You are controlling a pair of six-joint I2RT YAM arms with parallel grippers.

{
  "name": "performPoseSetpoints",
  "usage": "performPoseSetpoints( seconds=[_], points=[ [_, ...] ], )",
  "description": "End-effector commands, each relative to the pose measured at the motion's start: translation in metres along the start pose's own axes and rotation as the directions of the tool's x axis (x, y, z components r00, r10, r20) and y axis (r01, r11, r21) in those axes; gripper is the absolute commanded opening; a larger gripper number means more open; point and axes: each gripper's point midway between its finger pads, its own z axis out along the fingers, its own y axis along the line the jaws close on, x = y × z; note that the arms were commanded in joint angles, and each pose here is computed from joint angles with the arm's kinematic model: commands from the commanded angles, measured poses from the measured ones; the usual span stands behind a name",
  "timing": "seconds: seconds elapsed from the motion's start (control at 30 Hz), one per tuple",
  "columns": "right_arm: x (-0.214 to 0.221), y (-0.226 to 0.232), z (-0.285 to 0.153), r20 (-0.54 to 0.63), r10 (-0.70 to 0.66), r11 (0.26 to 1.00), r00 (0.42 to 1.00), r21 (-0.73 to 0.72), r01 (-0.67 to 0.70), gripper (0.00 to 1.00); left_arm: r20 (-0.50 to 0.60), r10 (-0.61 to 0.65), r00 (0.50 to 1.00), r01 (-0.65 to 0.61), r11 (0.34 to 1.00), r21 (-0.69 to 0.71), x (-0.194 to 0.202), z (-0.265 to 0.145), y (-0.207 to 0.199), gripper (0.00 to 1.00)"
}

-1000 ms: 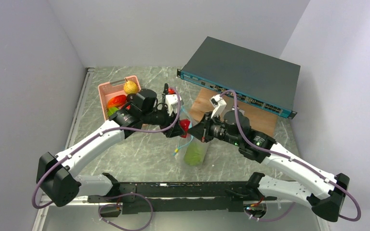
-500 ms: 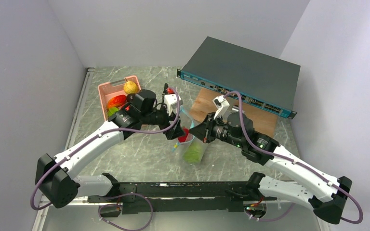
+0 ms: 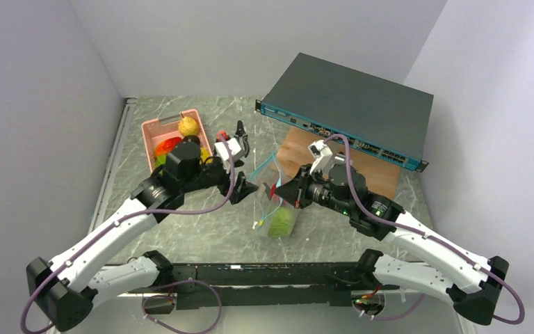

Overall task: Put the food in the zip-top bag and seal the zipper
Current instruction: Place the fake fruit in the zipper food storage bag, then pick up the fake fruit from the bin.

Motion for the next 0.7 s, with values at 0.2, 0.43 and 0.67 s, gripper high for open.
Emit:
performPoseSetpoints(
  seconds=[0.2, 0.43, 0.67],
  points=[
    [-0.024, -0.007, -0.024, 0.121, -0.017, 0.998, 0.993, 0.06, 0.009, 0.0, 0.217, 0.101, 0.971, 0.003, 0.902, -0.432, -0.036, -0.062, 0.055, 0.93],
    [-0.024, -0.014, -0.03, 0.126, -0.029, 0.995, 0.992, 0.097, 0.017, 0.0, 0.243, 0.083, 0.966, 0.104, 0.738, -0.666, -0.031, -0.101, 0.094, 0.95],
    [-0.034, -0.015, -0.041, 0.136, -0.071, 0.989, 0.988, 0.138, 0.052, 0.0, 0.228, -0.008, 0.974, 0.189, 0.592, -0.783, -0.015, -0.108, 0.124, 1.0]
  ],
)
